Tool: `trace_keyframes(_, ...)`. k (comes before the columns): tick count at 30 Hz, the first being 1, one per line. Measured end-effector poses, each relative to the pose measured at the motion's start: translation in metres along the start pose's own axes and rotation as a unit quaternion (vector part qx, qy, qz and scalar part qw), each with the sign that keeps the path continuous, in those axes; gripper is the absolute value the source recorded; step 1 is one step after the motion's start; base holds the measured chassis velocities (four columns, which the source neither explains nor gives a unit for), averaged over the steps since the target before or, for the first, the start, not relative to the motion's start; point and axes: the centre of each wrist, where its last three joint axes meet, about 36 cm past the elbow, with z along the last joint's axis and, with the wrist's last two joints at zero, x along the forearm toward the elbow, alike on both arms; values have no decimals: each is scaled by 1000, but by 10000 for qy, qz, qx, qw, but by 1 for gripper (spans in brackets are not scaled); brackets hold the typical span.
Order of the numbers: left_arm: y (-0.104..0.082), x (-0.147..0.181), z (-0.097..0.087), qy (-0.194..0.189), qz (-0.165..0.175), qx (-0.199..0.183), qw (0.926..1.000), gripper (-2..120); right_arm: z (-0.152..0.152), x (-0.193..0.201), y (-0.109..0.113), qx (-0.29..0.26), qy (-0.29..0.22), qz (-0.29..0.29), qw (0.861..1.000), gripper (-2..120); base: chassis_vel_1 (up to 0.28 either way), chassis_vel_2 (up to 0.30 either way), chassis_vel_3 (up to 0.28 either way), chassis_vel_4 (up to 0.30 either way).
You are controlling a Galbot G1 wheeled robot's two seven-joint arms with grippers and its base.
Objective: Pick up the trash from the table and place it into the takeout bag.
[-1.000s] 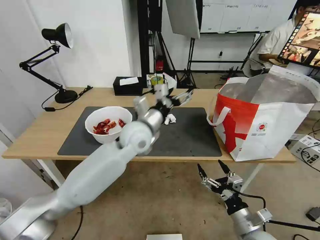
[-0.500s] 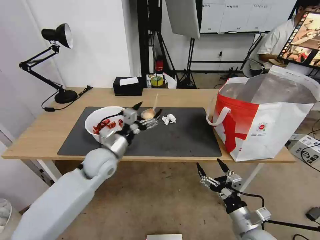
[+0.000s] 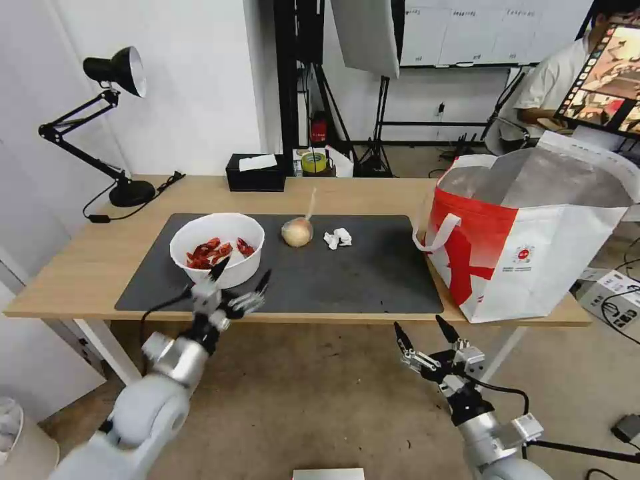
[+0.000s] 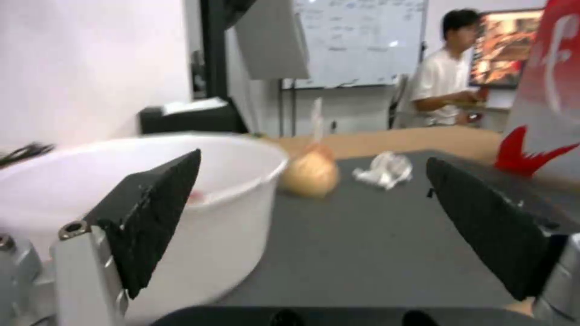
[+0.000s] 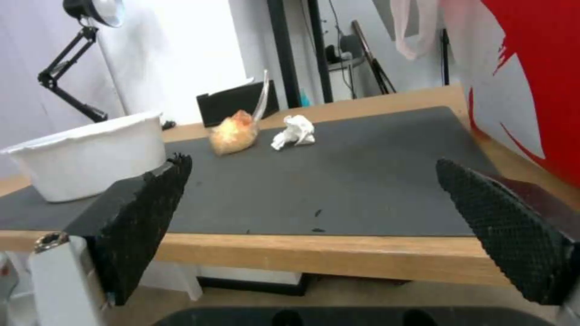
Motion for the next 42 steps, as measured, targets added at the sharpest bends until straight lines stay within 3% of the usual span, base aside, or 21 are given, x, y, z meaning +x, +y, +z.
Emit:
trace_keyframes(4, -9, 34, 13, 152, -278, 50, 9995, 100, 1, 2, -1, 47, -41, 54, 10000, 100, 0, 0, 0, 0)
trace_keyframes(7, -13, 38, 16, 160, -314, 74, 9994, 100, 2, 7, -3, 140, -69, 109, 9998, 100, 0, 0, 0, 0)
trace_keyframes(15, -16, 42, 18, 180, -368, 110, 9991, 100, 13, 19, -5, 407, -110, 167, 9990, 100, 0, 0, 0, 0)
trace_keyframes(33, -12, 41, 18, 191, -336, 48, 9992, 100, 13, 22, -1, 445, -83, 85, 9989, 100, 0, 0, 0, 0)
trace_keyframes(42, -10, 34, 21, 208, -222, 51, 9995, 100, -8, 0, 1, 419, -67, -144, 9990, 100, 0, 0, 0, 0)
